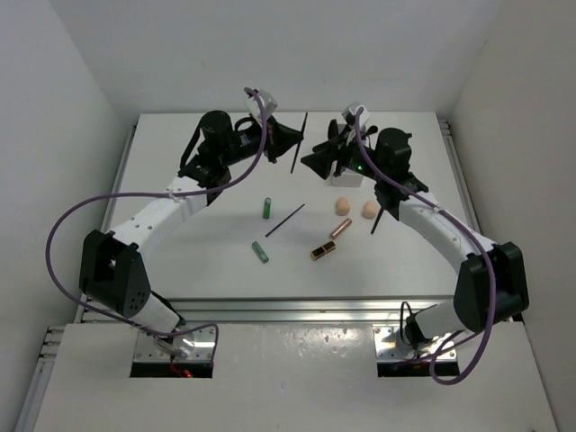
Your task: Organize the makeup
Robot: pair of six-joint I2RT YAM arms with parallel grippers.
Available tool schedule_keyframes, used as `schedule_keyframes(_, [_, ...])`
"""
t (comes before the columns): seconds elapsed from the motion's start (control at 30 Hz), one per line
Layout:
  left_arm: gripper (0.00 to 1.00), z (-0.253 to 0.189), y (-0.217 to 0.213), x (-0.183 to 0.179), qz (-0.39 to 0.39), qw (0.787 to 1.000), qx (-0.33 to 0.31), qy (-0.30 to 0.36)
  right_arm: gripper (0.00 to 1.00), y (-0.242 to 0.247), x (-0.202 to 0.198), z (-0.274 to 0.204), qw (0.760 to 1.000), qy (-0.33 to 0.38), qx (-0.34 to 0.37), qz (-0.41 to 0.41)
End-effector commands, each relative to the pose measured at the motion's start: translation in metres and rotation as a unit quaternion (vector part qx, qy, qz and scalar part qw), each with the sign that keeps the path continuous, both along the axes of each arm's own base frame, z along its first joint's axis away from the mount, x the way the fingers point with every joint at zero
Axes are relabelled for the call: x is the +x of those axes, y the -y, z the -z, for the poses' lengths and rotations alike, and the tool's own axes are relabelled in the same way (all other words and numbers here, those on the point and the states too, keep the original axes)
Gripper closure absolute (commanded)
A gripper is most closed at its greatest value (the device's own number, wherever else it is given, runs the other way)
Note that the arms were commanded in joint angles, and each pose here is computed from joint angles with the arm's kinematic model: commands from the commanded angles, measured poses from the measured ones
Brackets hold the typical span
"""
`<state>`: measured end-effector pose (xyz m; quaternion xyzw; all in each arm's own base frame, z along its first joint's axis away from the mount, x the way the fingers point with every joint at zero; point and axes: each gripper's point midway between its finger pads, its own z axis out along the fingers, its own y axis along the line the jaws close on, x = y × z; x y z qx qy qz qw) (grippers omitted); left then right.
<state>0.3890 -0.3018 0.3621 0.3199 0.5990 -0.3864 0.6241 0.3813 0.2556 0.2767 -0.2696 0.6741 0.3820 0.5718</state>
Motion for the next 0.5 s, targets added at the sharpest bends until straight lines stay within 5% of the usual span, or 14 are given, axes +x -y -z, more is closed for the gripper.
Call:
schedule_keyframes(0.0, [1.00,-0.014,0.011,-0.014,0.033,0.999,-0.029,0.018,0.50,-0.016,-0.003,-0.036,0.996,0.037,0.068,-0.032])
schedule_keyframes(0.47, [1.00,0.008,0.015,-0.020,0.030,0.999,-0.033,-0.024,0.66,-0.021,0.019,-0.020,0.995,0.013,0.102,0.001])
